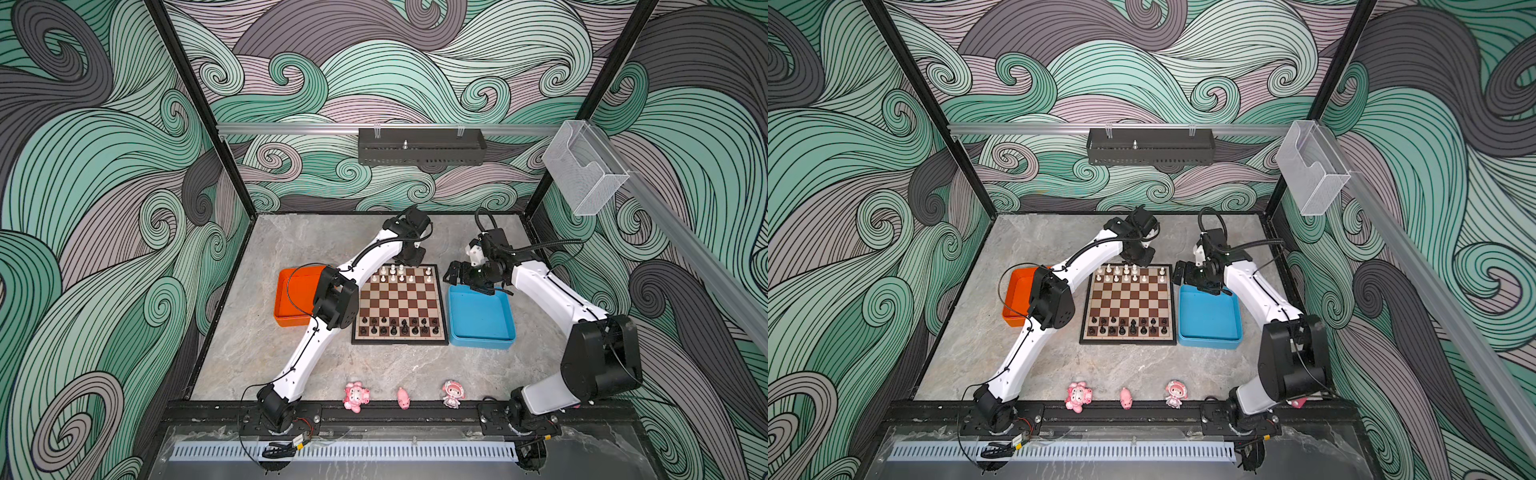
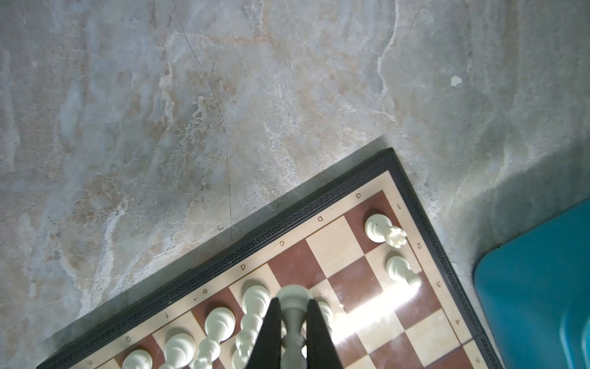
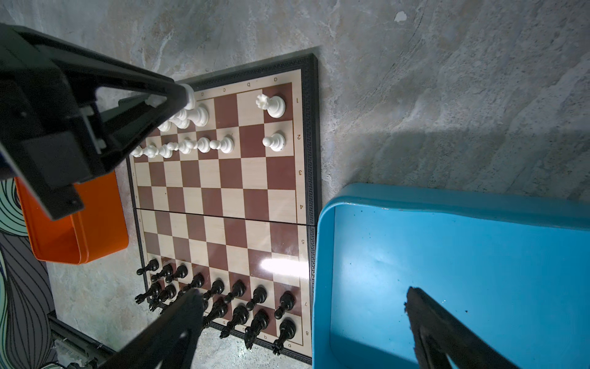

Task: Set up the chess pieces on the board
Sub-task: 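Carry the white pawn over the board's white pawn row with left gripper, then lower the white pawn into the white pawn row and open left gripper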

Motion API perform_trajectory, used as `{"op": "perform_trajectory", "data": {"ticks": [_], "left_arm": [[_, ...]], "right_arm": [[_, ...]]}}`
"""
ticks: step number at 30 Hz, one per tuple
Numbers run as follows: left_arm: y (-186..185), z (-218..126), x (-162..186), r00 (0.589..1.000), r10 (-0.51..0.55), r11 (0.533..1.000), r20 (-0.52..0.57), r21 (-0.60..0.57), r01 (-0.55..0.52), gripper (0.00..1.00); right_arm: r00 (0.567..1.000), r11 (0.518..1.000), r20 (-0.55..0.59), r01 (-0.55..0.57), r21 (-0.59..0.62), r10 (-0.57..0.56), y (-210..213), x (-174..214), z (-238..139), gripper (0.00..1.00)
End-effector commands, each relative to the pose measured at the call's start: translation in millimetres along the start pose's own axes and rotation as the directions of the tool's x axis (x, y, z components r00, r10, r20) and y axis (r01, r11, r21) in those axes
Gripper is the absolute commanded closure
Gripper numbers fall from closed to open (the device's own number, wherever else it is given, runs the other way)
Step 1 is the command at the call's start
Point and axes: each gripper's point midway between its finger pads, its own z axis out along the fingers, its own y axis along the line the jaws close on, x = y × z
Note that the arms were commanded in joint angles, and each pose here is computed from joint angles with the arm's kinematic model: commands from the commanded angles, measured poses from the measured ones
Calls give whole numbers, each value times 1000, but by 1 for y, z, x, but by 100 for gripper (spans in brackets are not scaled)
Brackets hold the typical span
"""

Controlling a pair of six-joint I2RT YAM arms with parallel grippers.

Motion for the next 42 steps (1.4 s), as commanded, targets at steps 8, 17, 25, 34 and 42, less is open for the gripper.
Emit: {"op": "perform_trajectory", "data": {"ticks": [8, 17, 25, 34, 42], "left_arm": [[-10, 17, 6, 1000, 18, 1000, -24, 14, -17, 86], [-11, 24, 7, 999, 28, 999, -29, 19, -27, 85], [-11, 29, 9, 999, 30, 999, -37, 16, -29, 84], [-9, 33, 11, 998, 35, 999, -45, 8, -34, 82], [-9, 33, 10, 999, 34, 999, -41, 6, -34, 79]], "right_arm": [[1000, 1000, -9, 2, -6, -2, -4, 3, 0, 1], [1000, 1000, -16, -1, -7, 1, -5, 4, 3, 1], [1000, 1000, -20, -4, -10, 4, -5, 3, 5, 1], [1000, 1000, -23, -6, -15, 6, -5, 2, 7, 1], [1000, 1000, -22, -5, -18, 5, -4, 0, 7, 1]]}}
